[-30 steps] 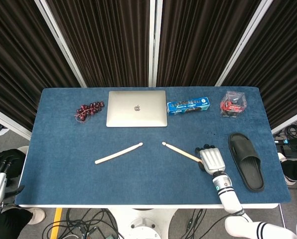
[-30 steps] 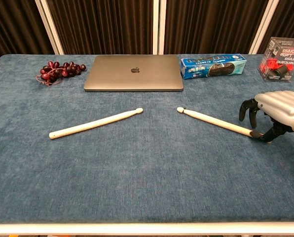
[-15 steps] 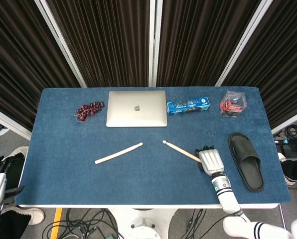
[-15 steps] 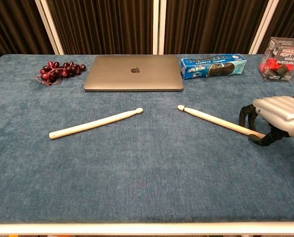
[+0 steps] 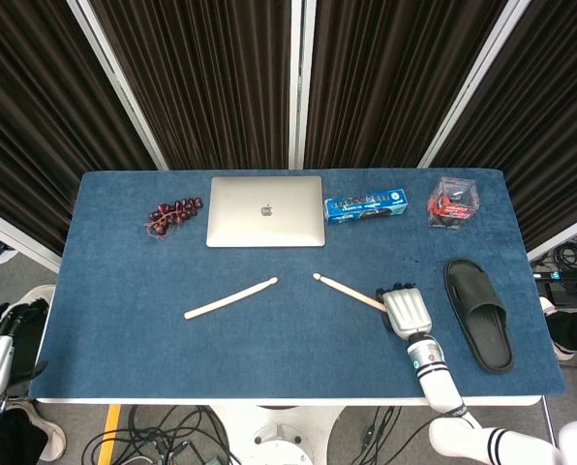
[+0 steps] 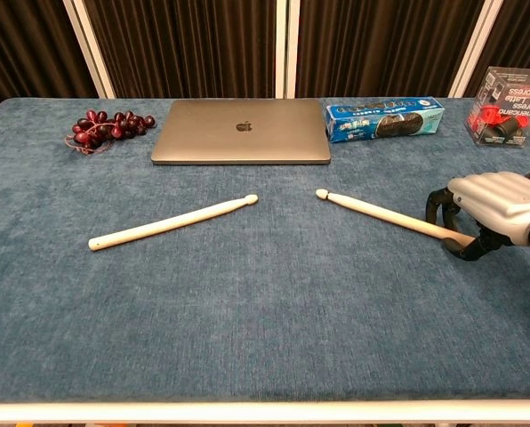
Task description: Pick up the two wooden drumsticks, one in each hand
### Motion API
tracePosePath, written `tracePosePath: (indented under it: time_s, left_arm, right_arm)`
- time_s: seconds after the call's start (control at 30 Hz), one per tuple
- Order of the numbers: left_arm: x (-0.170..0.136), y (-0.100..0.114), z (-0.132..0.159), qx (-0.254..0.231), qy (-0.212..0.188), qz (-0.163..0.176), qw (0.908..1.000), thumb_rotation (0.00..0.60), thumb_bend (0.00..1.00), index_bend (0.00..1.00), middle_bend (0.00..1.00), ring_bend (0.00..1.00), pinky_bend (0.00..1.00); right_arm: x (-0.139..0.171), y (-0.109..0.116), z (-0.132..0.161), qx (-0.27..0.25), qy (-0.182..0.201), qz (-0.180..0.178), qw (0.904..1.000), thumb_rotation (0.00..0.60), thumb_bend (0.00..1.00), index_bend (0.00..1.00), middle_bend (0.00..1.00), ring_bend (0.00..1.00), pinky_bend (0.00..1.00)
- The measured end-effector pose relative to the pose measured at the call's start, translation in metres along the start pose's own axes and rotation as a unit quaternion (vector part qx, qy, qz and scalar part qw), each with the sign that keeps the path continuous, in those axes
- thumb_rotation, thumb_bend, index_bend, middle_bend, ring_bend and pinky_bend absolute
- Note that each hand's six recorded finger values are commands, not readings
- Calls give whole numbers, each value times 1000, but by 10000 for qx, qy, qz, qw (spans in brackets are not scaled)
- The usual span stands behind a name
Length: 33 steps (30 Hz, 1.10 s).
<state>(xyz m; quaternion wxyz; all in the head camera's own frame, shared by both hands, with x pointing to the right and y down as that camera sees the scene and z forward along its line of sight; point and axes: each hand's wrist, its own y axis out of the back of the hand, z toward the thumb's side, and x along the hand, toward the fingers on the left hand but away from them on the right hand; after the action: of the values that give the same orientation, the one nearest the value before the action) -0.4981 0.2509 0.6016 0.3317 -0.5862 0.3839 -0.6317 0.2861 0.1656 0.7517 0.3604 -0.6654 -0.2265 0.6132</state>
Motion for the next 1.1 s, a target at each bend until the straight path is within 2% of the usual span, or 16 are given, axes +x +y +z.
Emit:
tracePosePath:
  time_s: [0.2,0.37,0.53,0.63,0.83,0.93,1.1]
  left_arm:
    - [10,1,9,28,-213,-74,9997,600,143,217,117,40,63]
    - [26,3,25,-65,-546,-196,9983,600,142,217,119,40,103]
    - [47,4,47,-66,-888,-283,9956,600,142,219,135,58,185]
    - [61,7,60,-84,-991,-248,9947,600,141,253,196,163,326]
    - [87,8,93,-300,-1158,-261,9925,600,145,370,329,421,720]
    - [98,3,114,-402,-1250,-412,9905,600,152,391,380,493,799]
    - [107,-7,150,-256,-1427,-507,9881,600,165,406,454,688,876]
  right_arm:
    - [-2,4,0,112,70,-84,9999,600,631,517,592,365,336]
    - [-3,10,-1,299,185,-198,9992,600,683,543,593,377,340]
    - [-4,18,-3,361,334,-327,9983,600,709,558,593,385,348]
    - [-5,26,-5,274,423,-447,9977,600,722,571,593,389,357]
    - [-3,59,-14,-59,571,-792,9952,600,730,580,593,391,362]
    - [-1,85,-18,-150,620,-996,9930,600,729,580,593,391,362]
    - [2,135,-32,-131,582,-1421,9881,600,729,579,593,390,362]
